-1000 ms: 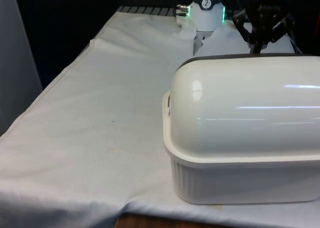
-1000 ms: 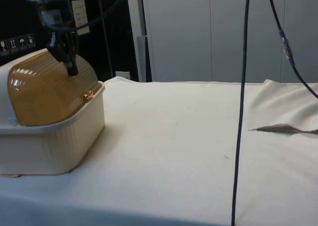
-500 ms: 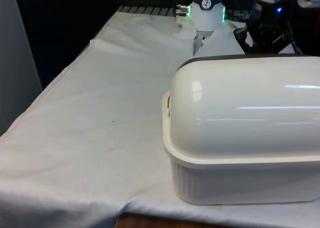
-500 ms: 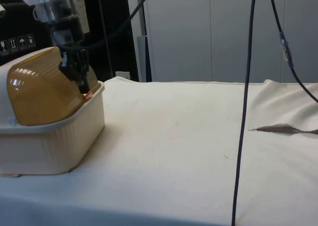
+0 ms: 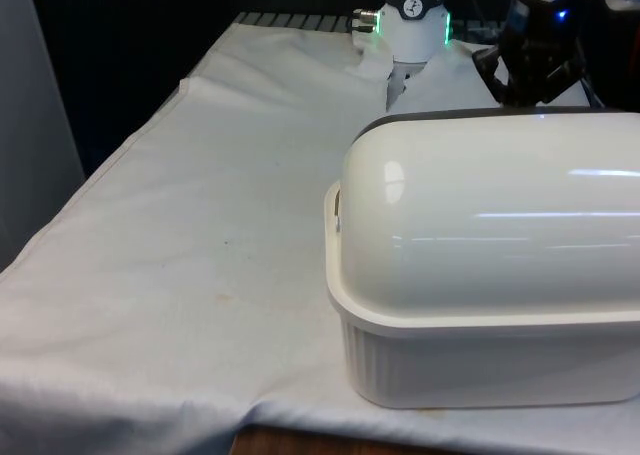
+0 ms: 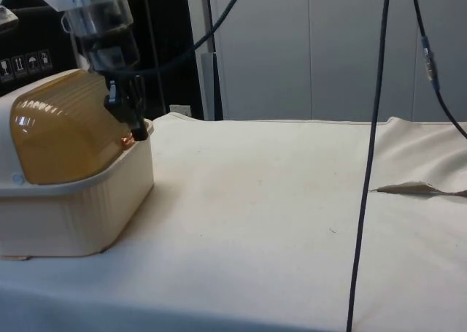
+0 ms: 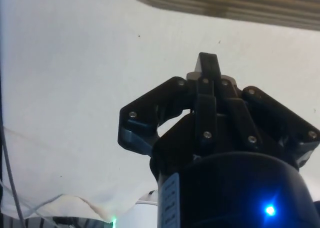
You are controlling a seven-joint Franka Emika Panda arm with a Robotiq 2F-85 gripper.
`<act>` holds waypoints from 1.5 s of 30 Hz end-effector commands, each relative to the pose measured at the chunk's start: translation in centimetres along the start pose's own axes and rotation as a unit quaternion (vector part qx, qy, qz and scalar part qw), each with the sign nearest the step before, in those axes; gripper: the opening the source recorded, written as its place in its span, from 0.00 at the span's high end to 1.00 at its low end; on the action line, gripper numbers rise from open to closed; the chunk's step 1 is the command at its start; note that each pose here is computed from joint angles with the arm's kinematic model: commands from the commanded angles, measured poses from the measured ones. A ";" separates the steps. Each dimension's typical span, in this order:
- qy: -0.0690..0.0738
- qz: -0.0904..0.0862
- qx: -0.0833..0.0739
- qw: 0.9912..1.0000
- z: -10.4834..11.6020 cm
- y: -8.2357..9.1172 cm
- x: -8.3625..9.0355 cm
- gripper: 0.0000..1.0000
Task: Open the lid, then close it.
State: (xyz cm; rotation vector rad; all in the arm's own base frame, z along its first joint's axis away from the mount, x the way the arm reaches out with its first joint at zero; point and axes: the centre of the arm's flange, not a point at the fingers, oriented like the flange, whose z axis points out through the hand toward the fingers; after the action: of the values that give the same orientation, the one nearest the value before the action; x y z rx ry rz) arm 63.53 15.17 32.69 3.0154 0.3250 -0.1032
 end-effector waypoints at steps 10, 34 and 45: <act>0.024 -0.006 -0.006 1.000 0.2 -0.3 -1.8 1.00; 0.055 -0.010 -0.011 0.998 0.8 1.2 -5.9 0.97; 0.058 -0.009 -0.009 0.998 0.8 1.4 -5.9 0.44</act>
State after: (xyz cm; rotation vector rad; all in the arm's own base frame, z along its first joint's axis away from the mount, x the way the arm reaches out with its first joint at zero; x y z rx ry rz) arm 58.02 12.57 32.44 3.0038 0.3599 0.0592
